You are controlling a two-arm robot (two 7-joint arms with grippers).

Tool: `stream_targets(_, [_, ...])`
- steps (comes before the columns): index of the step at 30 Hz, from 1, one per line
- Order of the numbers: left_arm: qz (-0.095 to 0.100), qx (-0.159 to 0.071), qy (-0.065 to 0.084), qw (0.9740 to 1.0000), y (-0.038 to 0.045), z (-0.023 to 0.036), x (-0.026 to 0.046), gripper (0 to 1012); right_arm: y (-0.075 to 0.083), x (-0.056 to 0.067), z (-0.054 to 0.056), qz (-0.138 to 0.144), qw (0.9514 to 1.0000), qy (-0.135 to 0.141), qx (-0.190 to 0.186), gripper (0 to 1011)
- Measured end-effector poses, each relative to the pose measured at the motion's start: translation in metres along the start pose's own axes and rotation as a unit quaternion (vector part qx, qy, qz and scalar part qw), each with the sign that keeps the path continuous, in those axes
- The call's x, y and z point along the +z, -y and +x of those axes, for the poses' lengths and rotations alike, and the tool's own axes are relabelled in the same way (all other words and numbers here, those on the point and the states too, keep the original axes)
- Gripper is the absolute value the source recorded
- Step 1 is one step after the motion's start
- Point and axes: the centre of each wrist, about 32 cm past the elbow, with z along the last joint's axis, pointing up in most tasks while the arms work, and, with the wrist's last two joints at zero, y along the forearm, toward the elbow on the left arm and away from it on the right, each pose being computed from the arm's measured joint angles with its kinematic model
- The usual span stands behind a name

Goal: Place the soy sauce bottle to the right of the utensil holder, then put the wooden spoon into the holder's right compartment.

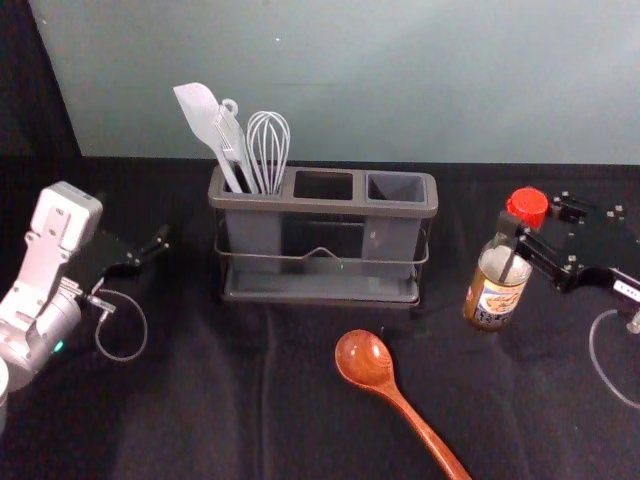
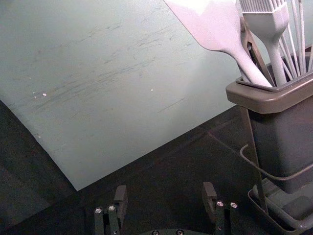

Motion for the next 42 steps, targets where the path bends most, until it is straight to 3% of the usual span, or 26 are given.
stream_targets(10, [0.000, 0.000, 0.000, 1.0000, 0.0000, 0.0000, 0.0000, 1005, -0.010, -0.013, 0.014, 0.002, 0.9995, -0.007, -0.031, 393])
stream_targets(26, [0.000, 0.000, 0.000, 1.0000, 0.0000, 0.0000, 0.0000, 1005, -0.050, -0.039, 0.038, 0.003, 0.9986, -0.021, -0.048, 392])
stream_targets(42, [0.000, 0.000, 0.000, 1.0000, 0.0000, 0.0000, 0.0000, 1005, -0.073, -0.058, 0.042, 0.003, 0.9989, -0.024, -0.041, 393])
